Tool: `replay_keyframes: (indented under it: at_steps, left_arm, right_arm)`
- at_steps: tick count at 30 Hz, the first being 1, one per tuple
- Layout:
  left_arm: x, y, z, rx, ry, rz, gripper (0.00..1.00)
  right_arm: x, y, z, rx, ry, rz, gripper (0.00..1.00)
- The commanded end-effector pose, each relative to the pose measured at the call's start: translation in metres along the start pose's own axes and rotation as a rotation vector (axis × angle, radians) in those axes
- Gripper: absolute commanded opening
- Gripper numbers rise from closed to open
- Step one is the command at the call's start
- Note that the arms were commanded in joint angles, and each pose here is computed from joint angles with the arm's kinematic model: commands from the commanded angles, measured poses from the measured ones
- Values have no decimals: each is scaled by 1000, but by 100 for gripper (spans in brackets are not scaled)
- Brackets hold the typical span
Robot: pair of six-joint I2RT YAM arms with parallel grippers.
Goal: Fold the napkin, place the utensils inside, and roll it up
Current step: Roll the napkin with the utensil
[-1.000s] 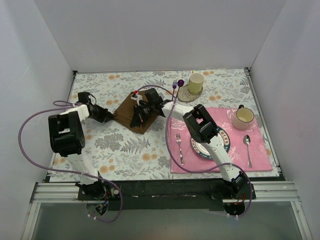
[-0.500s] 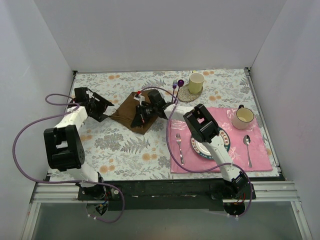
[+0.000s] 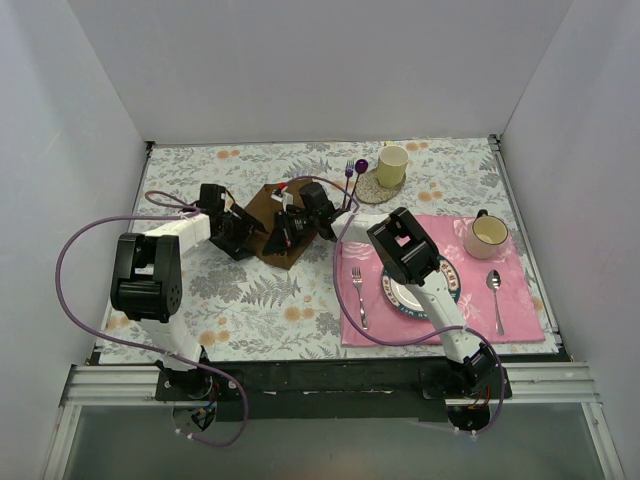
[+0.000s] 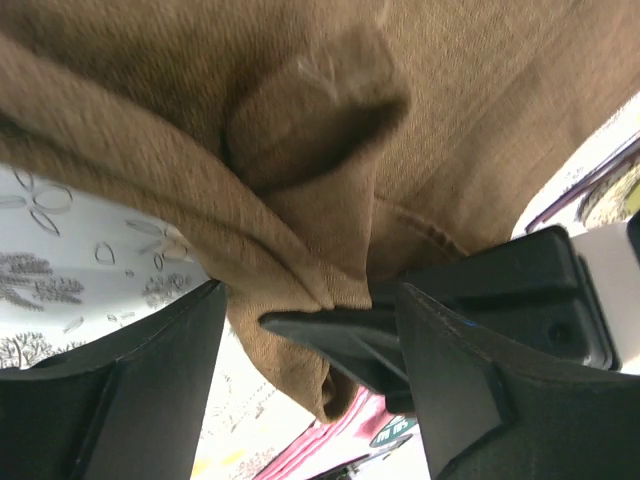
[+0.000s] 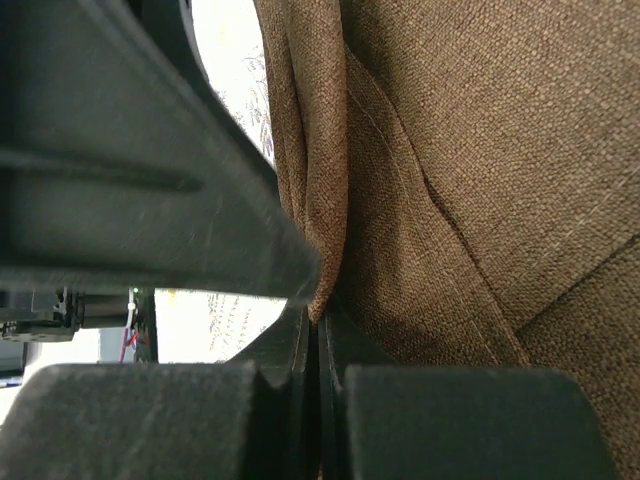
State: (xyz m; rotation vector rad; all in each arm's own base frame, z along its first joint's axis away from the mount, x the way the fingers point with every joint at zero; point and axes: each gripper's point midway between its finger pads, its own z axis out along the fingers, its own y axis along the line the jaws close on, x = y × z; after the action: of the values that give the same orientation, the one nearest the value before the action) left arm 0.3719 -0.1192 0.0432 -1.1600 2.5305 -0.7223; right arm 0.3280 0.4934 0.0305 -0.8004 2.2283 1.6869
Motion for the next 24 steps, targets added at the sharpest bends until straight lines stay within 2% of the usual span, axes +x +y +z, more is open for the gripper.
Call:
replay_keyframes:
  at_steps: [1,7,14,17,20,24]
  left_arm:
    - [-19,-14,-6,10,-63,-21,63]
    - [-24,-19,-11,24,-100,-12,55]
    - [-28,-24,-9,16,-95,-1,41]
    - [-30,-28,-18,24,-124,21,42]
    - [-31,-29,-23,31,-137,23,48]
    - [-29,-34,-26,39,-125,24,49]
  right_arm:
    - [25,-33,-5,98,44,65,1]
    - [23,-34,-5,109,50,46,1]
    - [24,-38,-6,131,63,30,1]
    - [23,-39,-7,137,65,23,1]
    - [23,-39,-6,134,67,21,1]
    - [25,-39,-6,135,72,23,1]
